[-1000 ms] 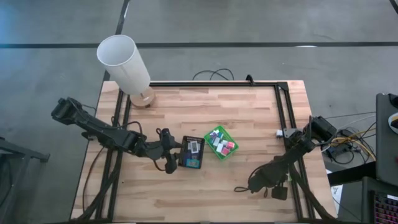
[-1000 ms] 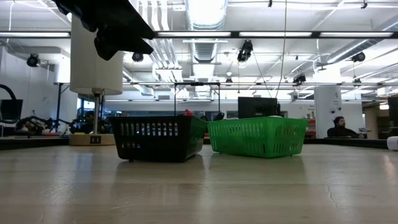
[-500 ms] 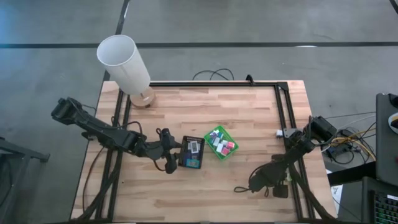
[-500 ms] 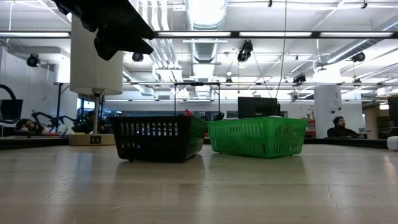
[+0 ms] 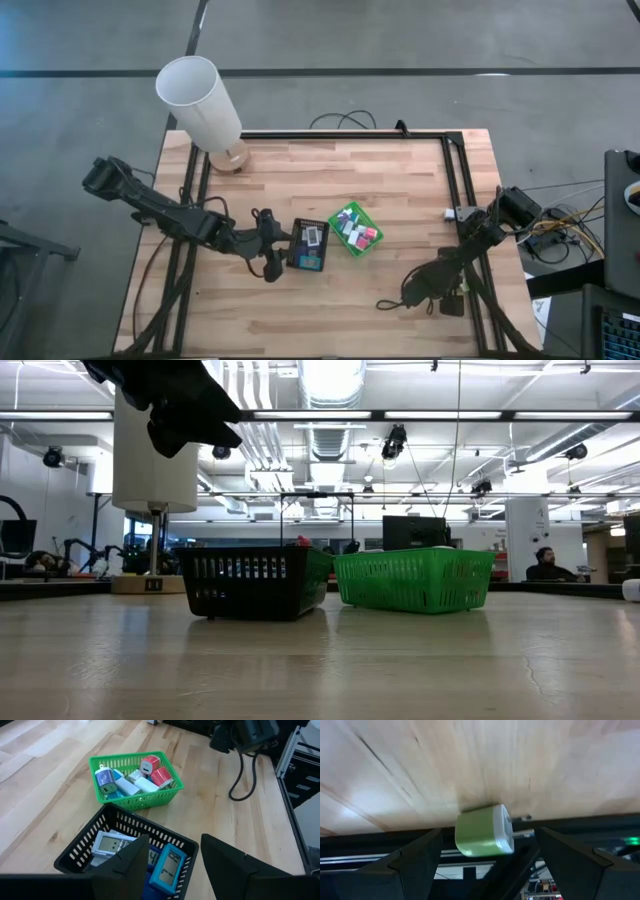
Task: Pick & Place Office items
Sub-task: Put the green charger adapter into the green basket
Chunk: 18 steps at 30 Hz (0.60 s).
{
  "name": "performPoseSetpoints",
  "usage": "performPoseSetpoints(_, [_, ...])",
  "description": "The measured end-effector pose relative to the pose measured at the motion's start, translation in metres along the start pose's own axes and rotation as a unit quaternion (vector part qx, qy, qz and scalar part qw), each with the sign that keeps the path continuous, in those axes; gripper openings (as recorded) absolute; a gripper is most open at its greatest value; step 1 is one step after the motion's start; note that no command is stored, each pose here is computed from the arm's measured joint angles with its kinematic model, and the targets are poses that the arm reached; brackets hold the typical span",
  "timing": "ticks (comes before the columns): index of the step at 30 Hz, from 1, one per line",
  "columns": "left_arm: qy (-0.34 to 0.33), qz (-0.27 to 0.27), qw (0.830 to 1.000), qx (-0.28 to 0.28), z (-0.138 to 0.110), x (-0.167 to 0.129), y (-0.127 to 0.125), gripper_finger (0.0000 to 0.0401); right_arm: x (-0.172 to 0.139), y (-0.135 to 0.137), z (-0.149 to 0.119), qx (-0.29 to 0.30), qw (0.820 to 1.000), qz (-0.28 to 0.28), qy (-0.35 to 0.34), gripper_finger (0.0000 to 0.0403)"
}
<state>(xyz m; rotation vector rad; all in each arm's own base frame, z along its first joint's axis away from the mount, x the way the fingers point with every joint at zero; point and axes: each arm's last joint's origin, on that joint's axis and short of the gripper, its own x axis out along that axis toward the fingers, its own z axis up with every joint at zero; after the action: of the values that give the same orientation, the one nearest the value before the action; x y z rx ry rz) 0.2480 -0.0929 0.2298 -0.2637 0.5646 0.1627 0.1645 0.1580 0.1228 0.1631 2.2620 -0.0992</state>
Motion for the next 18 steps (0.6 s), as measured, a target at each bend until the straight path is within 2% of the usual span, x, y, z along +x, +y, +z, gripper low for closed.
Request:
performPoseSetpoints(7, [0.001, -0.005, 1.000, 0.003, -0.001, -0.001, -0.002, 0.0188, 0.007, -0.002, 0.003, 0.002, 1.000, 0.010, -0.008, 0.0325])
performPoseSetpoints(15, [0.001, -0.005, 1.000, 0.004, -0.002, -0.001, -0.003, 0.0188, 0.014, -0.007, 0.000, 0.014, 0.999, 0.033, 0.036, 0.0324])
performPoseSetpoints(18, [0.001, -0.006, 1.000, 0.003, -0.002, -0.001, -0.003, 0.0188, 0.016, -0.008, 0.000, 0.022, 0.998, 0.034, 0.040, 0.0311])
